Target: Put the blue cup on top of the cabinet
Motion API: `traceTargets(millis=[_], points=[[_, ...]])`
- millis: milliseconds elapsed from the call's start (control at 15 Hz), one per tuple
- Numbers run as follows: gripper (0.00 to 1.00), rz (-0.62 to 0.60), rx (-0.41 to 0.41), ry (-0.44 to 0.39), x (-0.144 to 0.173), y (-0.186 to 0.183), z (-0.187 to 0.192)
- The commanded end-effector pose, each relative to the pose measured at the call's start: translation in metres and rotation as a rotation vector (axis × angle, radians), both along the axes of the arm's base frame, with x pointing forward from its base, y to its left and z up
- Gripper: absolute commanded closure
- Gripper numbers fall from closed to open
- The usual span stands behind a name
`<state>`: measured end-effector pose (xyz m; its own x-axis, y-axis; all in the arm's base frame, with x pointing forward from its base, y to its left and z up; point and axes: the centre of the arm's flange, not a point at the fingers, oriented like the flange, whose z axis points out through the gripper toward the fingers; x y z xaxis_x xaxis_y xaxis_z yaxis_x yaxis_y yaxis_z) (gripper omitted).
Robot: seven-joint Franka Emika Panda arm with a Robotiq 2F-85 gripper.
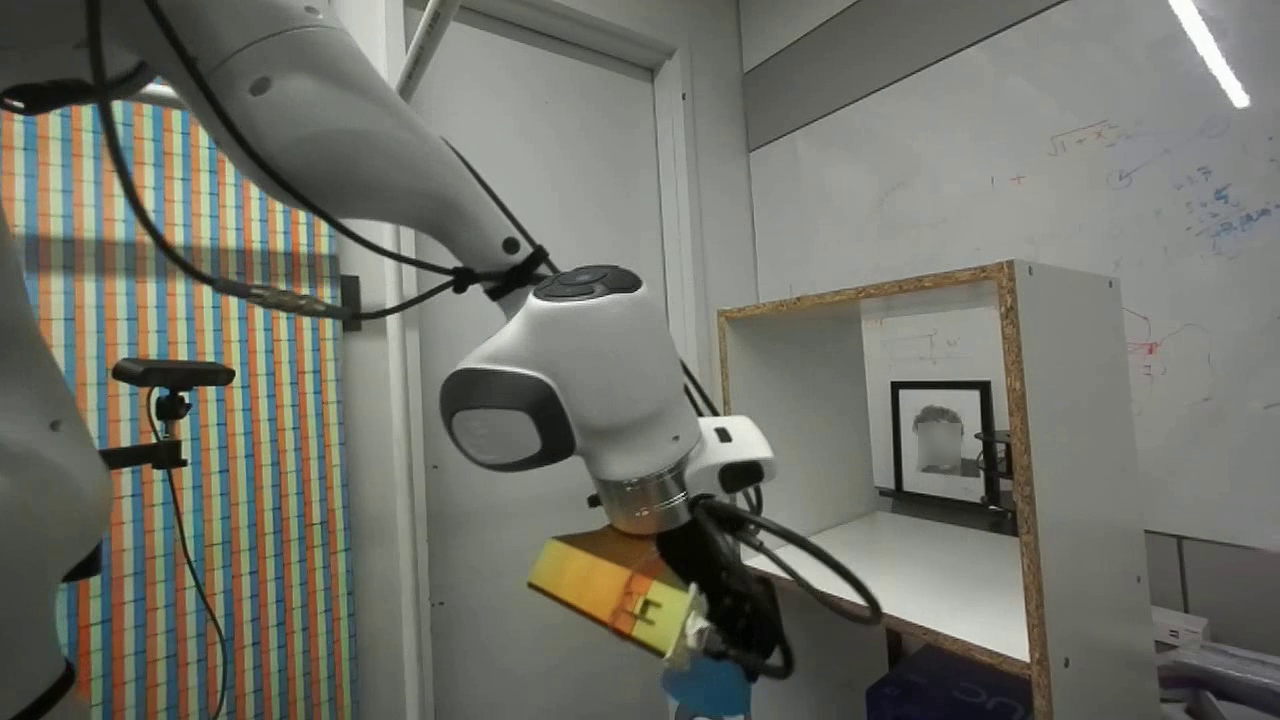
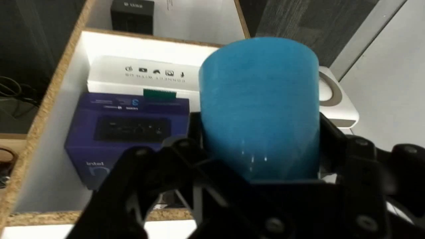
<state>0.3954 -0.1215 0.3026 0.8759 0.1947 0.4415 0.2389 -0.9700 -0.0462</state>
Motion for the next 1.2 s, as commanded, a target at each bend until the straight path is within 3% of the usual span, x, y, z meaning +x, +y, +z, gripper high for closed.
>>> traceTargets(millis=[0,200,333,600,933,1133], points=[[0.49,-0.095,-0.063,0.009,-0.064,0.012,0.053],[0.49,-0.140,-0.071,-0.014,-0.058,-0.002,0.082],[0.49,-0.161,-0.097,-0.093,-0.054,-0.016,0.108],[0.49,-0.188,-0.073,-0.203,-0.064,-0.025,0.183],[0.49,-0.256,-0.084,-0.442,-0.092,-0.031,0.292],[0.49,-0.308,-0.071,-0.594,-0.087,-0.044,0.363]])
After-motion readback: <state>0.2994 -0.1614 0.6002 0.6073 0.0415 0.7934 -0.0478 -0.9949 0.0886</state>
